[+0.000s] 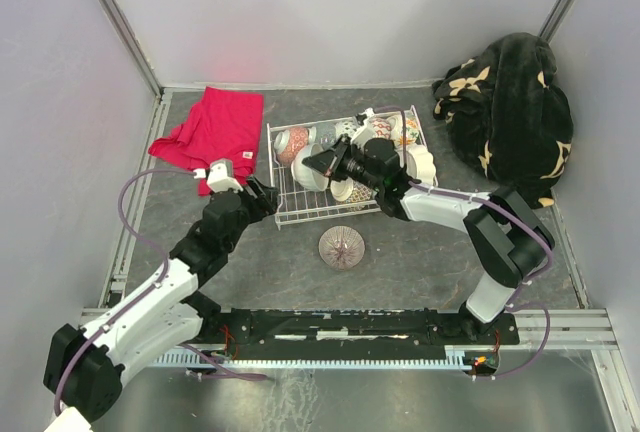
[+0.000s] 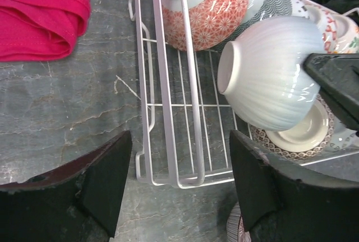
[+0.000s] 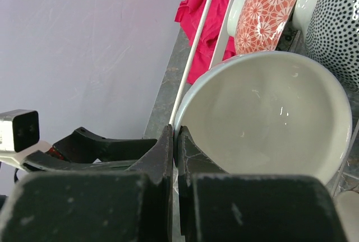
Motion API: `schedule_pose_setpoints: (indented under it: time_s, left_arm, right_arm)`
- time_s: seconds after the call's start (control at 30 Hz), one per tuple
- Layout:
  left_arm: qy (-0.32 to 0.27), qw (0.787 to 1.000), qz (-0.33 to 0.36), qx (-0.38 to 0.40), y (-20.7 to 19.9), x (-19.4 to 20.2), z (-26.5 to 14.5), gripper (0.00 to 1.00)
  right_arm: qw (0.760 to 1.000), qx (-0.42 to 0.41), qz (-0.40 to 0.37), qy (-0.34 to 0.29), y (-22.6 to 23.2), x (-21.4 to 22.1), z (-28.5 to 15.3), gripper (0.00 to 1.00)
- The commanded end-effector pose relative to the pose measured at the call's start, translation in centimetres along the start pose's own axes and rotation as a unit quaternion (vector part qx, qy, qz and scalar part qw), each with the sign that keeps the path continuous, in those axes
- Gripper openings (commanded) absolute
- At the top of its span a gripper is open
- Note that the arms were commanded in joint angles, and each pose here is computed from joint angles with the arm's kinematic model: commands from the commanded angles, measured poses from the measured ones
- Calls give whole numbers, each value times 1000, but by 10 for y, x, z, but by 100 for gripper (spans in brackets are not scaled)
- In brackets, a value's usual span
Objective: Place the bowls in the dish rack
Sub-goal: Pick up the bowl from the dish rack.
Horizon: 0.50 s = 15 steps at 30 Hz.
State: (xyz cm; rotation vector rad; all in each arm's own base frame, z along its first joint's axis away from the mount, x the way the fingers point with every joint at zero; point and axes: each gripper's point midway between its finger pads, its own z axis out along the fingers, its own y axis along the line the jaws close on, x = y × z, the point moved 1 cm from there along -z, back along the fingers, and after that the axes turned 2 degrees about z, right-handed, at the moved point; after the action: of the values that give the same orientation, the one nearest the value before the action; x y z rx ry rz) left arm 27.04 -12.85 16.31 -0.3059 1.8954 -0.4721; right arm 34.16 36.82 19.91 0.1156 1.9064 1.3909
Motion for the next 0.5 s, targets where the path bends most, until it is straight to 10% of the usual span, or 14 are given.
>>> schedule_pose_setpoints:
  time_s: [0.0, 0.47]
  left_arm:
    - [-33, 999, 16, -4, -12, -23, 6, 74]
    - [-25, 997, 51, -55, -4, -16, 25, 36]
  right_arm:
    - [993, -109, -13, -44, 70, -41, -11, 2]
    - [986, -164, 3, -33, 81, -44, -14, 2]
